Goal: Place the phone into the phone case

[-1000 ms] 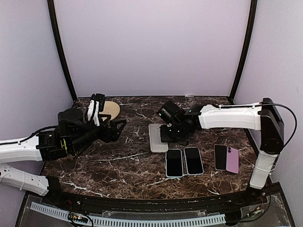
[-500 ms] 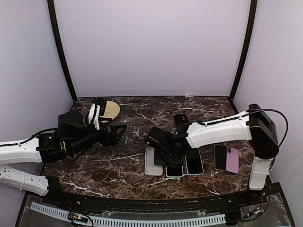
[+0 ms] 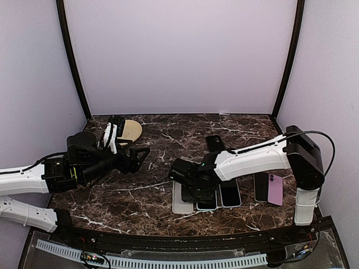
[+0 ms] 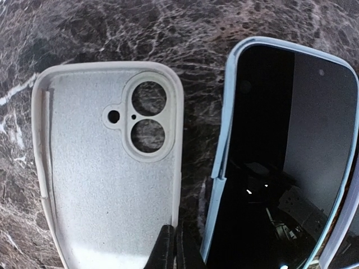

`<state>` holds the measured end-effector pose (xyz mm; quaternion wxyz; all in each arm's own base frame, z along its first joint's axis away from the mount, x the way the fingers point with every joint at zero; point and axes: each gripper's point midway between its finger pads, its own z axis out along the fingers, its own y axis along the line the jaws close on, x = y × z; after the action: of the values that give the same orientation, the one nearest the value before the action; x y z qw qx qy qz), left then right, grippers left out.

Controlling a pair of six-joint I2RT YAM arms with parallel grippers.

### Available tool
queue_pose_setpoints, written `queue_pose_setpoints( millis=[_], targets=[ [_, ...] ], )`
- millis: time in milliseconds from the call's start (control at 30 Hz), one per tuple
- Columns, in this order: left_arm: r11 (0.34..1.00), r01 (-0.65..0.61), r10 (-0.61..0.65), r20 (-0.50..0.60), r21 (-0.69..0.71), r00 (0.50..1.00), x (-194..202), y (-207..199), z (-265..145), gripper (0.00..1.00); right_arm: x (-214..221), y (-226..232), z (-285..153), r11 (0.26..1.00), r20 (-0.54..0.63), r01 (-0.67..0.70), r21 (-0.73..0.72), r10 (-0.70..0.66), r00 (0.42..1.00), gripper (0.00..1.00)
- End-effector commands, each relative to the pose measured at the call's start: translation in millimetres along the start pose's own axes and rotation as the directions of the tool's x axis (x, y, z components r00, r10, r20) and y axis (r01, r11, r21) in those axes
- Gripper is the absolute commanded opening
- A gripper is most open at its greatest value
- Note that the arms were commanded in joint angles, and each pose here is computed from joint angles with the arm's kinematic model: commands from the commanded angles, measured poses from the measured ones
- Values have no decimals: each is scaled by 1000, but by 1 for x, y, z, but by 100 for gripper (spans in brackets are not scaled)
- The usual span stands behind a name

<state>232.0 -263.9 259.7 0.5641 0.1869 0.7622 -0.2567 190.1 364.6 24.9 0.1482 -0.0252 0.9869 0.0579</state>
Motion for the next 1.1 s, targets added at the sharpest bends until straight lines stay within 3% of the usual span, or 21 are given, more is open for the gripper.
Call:
queue_pose_setpoints(
  millis=[0,233,300,367,433,700,867,1067],
  targets=[
    [1000,-8,8,4,-3,1000,-1,2,-2,83,-12,5,-18,998,49,59,15,-60,997,20],
    [1000,-16,16,-4,-14,1000,0,3,0,83,-64,0,-88,981,198,191,-18,-184,963,69],
    [1000,-16,15,-6,-14,1000,0,3,1,83,-75,-29,-91,985,171,174,8,-173,970,89],
    [1000,-16,15,-7,-16,1000,1,4,1,83,-79,-75,-79,993,91,106,45,-110,990,98],
    [1000,-16,16,-10,-17,1000,1,4,0,83,-77,-121,-70,995,25,39,93,-41,999,99],
    [999,-27,27,-16,-37,1000,4,9,-3,83,-67,-271,-58,949,-39,-232,215,246,968,99],
    [999,-33,32,-22,-39,999,6,9,-2,83,-58,-322,-50,912,-37,-360,199,374,927,99],
    [998,-46,45,-26,-49,999,7,11,-1,83,-47,-345,-40,884,-71,-437,166,453,889,98]
  ],
)
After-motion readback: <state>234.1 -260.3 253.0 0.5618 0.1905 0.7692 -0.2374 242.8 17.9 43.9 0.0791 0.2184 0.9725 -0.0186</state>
